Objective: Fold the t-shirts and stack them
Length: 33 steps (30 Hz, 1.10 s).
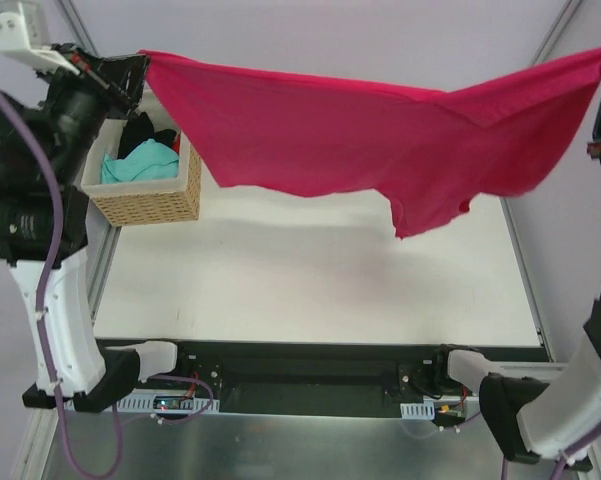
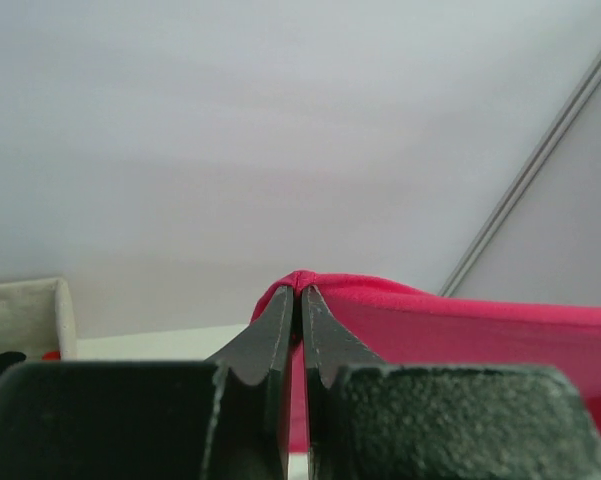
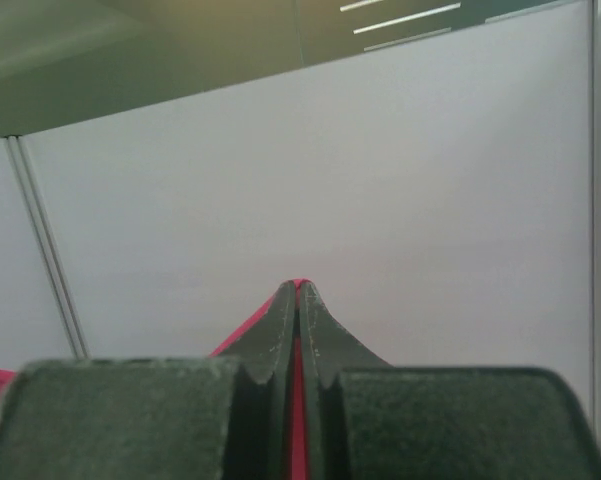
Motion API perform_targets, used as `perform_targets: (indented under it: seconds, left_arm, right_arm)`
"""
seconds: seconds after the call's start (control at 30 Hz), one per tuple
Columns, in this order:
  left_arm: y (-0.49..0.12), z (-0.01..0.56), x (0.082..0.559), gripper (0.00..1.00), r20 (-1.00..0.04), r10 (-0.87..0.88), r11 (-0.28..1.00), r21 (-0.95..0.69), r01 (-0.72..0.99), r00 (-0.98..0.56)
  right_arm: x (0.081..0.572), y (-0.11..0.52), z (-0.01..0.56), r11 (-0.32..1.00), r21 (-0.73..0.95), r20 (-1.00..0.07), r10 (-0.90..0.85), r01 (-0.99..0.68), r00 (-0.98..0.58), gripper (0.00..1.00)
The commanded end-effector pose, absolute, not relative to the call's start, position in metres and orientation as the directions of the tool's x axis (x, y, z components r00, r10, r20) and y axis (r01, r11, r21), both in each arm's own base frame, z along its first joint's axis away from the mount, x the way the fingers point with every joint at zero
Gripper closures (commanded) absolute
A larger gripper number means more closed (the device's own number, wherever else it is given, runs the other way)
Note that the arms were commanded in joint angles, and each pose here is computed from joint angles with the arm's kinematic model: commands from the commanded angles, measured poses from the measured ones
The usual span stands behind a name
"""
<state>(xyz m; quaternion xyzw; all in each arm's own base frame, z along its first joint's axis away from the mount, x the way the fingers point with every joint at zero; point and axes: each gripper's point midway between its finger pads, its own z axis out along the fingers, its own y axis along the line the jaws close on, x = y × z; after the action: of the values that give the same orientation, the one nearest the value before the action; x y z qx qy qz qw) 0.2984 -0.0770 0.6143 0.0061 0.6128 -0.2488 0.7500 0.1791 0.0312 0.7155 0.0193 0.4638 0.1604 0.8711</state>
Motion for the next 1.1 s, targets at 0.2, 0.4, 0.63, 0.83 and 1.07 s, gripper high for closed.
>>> perform_targets:
  seconds: [0.2,0.4,0.63,0.83,1.07]
  left_arm:
    - [-0.052,0.624,0.277,1.00,-0.910,-0.355,0.915,-0.291,0.278,0.214]
    - [-0.063,0.510,0.344,1.00,-0.932,-0.361,0.903,-0.361,0.231,-0.048]
    - [-0.057,0.325,0.416,1.00,-0.867,-0.406,0.898,-0.438,0.054,-0.288]
    - [-0.062,0.214,0.485,1.00,-0.815,-0.412,0.895,-0.446,-0.013,-0.407]
    - [-0.072,0.160,0.586,1.00,-0.816,-0.362,0.918,-0.396,-0.020,-0.451]
  right_arm:
    - [0.167,0.023,0.695,0.971,0.154,-0.833,0.227,-0.183,0.505,1.00]
    - [0.252,0.010,0.593,0.966,0.235,-0.928,0.257,-0.109,0.269,0.99]
    - [0.352,-0.001,0.443,0.958,0.285,-0.958,0.285,-0.030,-0.011,1.00]
    - [0.455,-0.003,0.311,0.949,0.316,-0.906,0.307,0.018,-0.291,1.00]
    - [0.566,0.001,0.203,0.933,0.359,-0.819,0.322,0.015,-0.476,1.00]
